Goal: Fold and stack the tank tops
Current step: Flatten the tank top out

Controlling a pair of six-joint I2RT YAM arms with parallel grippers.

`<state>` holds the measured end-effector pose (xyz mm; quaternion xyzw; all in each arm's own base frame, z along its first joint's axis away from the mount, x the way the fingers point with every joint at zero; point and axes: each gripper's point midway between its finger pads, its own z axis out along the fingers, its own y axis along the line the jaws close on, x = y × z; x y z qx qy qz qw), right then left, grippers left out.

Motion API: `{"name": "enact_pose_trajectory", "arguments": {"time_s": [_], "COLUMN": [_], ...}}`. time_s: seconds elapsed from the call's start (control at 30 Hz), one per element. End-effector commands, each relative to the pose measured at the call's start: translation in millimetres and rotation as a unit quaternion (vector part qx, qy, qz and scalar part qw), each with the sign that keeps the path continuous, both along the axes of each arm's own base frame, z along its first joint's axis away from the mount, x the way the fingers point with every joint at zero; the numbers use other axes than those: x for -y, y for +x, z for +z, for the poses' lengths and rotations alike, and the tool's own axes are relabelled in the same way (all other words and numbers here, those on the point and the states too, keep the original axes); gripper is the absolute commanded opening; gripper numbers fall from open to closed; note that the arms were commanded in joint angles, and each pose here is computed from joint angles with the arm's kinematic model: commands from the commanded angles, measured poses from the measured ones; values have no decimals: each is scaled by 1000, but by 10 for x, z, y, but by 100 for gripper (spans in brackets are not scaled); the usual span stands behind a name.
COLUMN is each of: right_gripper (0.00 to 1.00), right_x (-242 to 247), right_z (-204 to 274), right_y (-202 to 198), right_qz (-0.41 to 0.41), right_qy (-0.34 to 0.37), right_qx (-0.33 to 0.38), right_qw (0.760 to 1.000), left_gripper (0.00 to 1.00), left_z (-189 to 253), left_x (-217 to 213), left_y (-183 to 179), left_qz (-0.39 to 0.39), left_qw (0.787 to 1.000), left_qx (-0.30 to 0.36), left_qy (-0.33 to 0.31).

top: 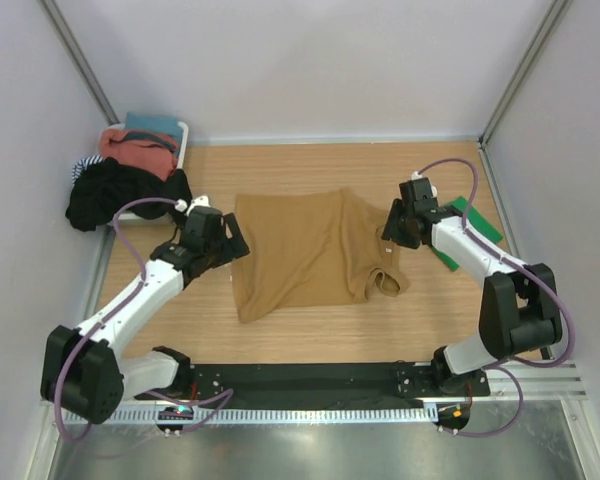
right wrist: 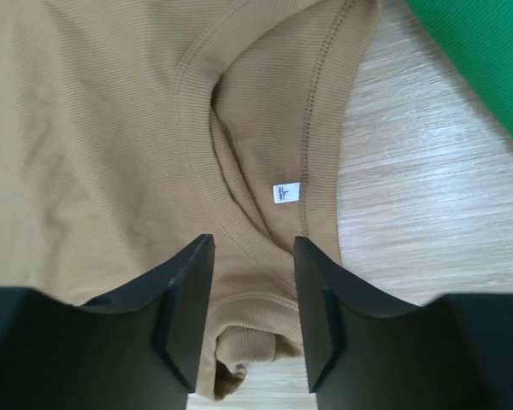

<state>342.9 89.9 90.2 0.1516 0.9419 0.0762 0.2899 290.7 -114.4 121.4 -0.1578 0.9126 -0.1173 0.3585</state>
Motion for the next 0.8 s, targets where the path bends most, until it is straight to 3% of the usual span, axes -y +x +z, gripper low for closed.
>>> {"name": "enact_pose_trajectory", "arguments": {"time_s": [0.0, 0.13, 0.57, 0.77], "right_gripper": [46, 39, 21, 16], "right_x": [2, 21, 178, 335], "right_z": [-23, -214, -695, -826], "right_y": [192, 269, 428, 496], "right_qz": [-29, -41, -80, -111], "right_qy": [6, -6, -56, -103], "right_qx": [29, 13, -23, -46], "right_qw": [999, 999, 995, 987], "left_gripper": [81, 68, 53, 46], "left_z": [11, -242, -684, -847], "left_x": [140, 181, 71, -113], "left_y": [310, 502, 966, 1182], "left_qz": [2, 1, 25, 44], "left_qw": [998, 999, 998, 995], "left_qx": [23, -16, -57, -84], "left_qy": [-50, -47, 30, 26]}}
